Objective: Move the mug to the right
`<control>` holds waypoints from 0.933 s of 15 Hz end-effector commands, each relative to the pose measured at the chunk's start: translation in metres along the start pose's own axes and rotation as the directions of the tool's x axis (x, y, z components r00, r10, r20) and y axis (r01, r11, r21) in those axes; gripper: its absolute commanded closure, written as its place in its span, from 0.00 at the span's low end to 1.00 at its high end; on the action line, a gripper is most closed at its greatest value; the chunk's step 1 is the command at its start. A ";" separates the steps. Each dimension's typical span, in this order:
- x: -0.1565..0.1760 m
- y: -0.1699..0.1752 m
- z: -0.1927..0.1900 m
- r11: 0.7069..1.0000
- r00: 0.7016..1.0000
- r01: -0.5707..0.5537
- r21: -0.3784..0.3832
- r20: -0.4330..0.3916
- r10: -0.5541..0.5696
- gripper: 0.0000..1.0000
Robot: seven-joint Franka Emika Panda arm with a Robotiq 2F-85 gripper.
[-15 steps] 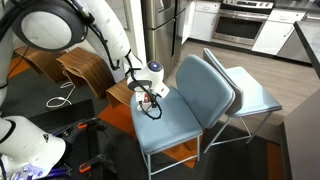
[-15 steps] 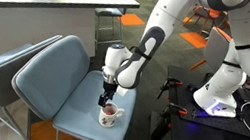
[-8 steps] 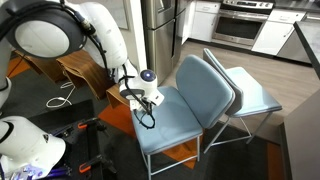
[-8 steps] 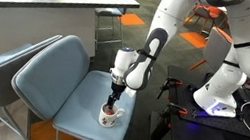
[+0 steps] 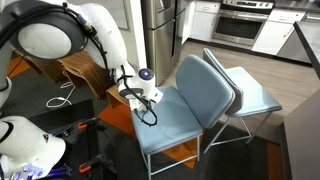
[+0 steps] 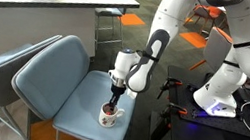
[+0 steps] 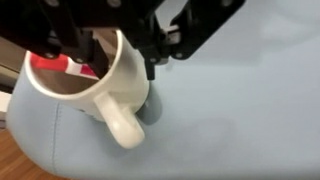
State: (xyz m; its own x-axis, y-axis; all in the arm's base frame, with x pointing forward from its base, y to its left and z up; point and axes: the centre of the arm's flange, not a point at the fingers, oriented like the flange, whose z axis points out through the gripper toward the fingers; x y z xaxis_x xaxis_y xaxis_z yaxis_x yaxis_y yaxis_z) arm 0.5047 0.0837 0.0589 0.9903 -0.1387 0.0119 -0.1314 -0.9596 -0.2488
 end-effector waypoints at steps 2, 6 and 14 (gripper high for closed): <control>-0.002 -0.010 0.000 0.999 0.999 0.036 -0.031 -0.011 -0.036 0.93; -0.006 -0.008 -0.015 0.995 0.999 -0.030 -0.092 -0.024 0.028 1.00; 0.001 0.039 -0.061 0.886 0.921 -0.389 -0.252 -0.132 0.367 0.98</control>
State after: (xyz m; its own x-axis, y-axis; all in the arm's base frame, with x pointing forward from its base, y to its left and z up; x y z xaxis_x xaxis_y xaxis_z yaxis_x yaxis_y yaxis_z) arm 0.5017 0.0360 0.0911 0.9085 -0.4131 0.0636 -0.4102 -0.9104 -0.0539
